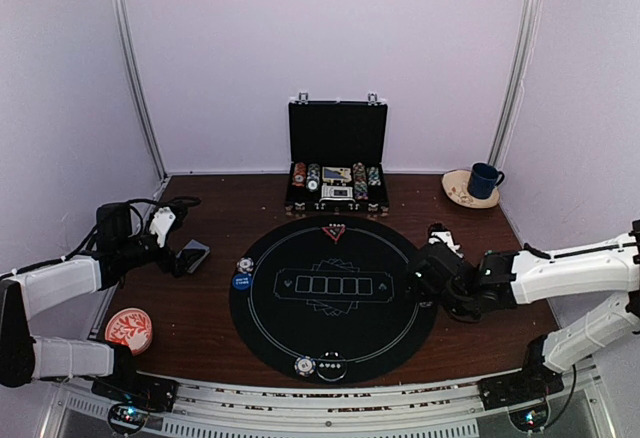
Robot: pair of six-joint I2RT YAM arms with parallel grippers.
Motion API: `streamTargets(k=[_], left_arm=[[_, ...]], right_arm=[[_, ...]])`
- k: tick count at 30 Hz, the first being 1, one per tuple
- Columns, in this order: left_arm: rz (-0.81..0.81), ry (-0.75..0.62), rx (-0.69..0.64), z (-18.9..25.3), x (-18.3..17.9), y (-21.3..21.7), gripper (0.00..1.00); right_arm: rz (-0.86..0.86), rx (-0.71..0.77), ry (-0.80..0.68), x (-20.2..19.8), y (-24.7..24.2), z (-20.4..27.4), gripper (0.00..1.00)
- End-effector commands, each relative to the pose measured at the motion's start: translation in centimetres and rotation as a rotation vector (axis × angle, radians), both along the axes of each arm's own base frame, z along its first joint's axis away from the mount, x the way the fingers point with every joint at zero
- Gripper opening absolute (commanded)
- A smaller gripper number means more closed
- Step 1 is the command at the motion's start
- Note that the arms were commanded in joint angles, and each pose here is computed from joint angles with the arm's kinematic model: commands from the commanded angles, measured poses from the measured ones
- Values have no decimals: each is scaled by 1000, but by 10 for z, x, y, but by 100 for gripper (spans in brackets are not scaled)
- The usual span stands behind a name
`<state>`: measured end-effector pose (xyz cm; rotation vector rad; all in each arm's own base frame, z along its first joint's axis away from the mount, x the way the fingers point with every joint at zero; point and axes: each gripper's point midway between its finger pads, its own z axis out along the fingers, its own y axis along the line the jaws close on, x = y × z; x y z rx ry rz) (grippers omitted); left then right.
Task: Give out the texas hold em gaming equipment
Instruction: Place the poker chips pile in the big blind area, then pick up the pile of poker chips from the pile of poker chips.
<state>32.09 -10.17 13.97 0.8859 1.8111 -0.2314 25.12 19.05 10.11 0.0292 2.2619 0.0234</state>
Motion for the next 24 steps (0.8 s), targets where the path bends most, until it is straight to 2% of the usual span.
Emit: streamTargets(k=[1,5,24], left_arm=[[-6,-50,4,9,3,-1,98],[-4,-56,4,12,3,-1,98],[-9,-57,2,12,3,-1,98]], right_arm=[[-33,-64,-62,7,-19,33,91],[-71,-71,-77,19,-35,50,97],[-461,-22,-40,67,-176,30,100]])
